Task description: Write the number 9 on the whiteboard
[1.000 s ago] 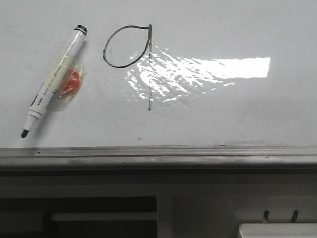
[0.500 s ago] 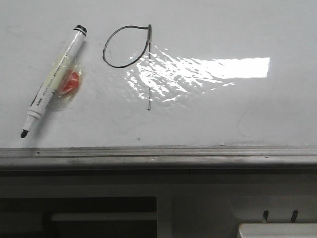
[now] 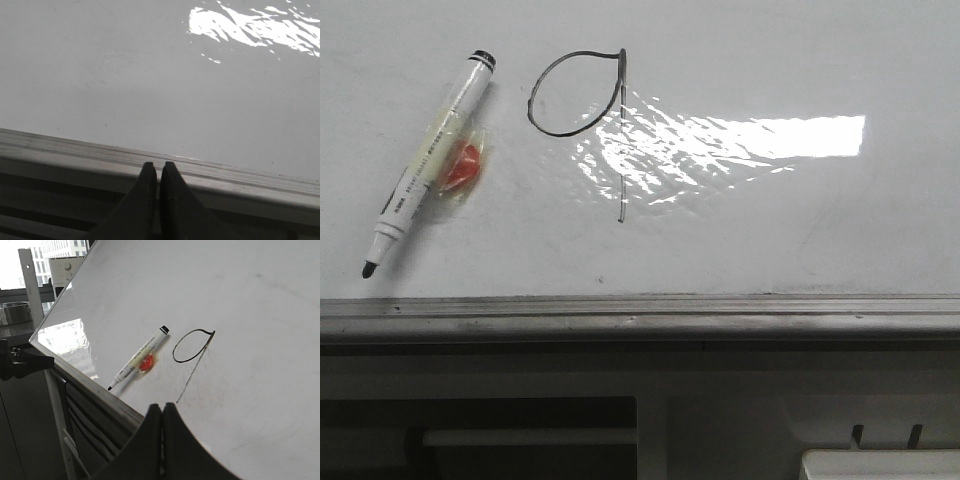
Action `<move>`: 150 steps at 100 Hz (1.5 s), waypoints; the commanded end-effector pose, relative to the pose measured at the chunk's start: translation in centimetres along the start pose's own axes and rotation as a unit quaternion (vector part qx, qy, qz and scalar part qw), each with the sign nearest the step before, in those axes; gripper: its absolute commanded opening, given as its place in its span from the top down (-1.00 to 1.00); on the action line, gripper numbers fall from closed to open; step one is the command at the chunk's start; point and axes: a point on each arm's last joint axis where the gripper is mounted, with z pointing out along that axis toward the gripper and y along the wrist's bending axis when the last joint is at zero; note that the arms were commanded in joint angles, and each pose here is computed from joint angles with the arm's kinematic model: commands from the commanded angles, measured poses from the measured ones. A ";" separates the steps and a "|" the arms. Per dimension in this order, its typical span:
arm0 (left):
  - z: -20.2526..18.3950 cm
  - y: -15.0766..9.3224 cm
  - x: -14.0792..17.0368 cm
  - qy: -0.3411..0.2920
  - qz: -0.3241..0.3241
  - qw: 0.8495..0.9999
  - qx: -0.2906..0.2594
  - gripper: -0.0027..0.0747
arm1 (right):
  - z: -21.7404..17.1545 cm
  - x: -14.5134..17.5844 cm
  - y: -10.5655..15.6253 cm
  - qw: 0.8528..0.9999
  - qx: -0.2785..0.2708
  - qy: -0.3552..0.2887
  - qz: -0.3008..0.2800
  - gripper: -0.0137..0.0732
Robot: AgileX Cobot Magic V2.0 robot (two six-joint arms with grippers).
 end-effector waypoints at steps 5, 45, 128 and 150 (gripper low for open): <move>0.3 0.1 0.8 -0.014 -0.008 1.000 0.005 0.98 | 0.0 -1.5 0.0 0.999 0.000 -0.045 -0.009 0.85; 0.3 0.1 0.8 -0.014 -0.008 1.000 0.005 0.98 | 0.0 -1.5 0.0 0.998 0.003 -0.053 -0.015 0.85; 0.3 0.1 0.8 -0.014 -0.008 1.000 0.005 0.98 | -3.8 5.1 -4.7 0.882 0.466 0.063 0.026 0.85; 0.3 0.1 0.8 -0.014 -0.008 1.000 0.005 0.98 | -4.2 6.4 -4.6 0.865 0.482 0.128 0.049 0.85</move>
